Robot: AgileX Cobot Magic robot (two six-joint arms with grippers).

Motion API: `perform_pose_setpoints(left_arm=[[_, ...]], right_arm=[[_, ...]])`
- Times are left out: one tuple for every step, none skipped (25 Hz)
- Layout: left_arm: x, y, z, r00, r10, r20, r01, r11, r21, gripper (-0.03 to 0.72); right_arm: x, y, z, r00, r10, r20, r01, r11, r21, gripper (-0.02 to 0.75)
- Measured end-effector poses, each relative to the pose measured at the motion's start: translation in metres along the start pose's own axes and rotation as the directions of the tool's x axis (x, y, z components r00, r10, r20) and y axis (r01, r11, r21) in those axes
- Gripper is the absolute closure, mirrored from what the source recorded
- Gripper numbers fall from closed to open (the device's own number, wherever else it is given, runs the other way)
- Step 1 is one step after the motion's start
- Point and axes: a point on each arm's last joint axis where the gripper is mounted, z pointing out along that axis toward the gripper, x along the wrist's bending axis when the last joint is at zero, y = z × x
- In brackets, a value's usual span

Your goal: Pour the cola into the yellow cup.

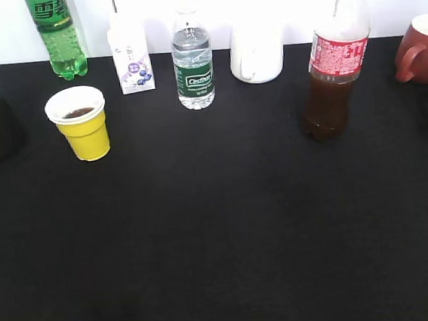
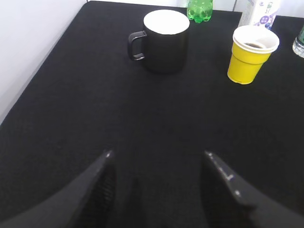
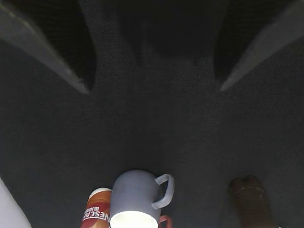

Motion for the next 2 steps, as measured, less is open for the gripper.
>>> perform_pose_setpoints(left_arm=[[-0.0001, 0.0, 0.0, 1.0, 0.0, 0.001, 0.0, 1.0, 0.0, 0.263], [-0.0001, 0.0, 0.0, 1.0, 0.0, 0.001, 0.0, 1.0, 0.0, 0.27]], right_arm=[[0.0, 0.0, 0.0, 1.0, 0.0, 0.0, 0.0, 1.0, 0.0, 0.152], [0.0, 0.0, 0.0, 1.0, 0.0, 0.0, 0.0, 1.0, 0.0, 0.152]])
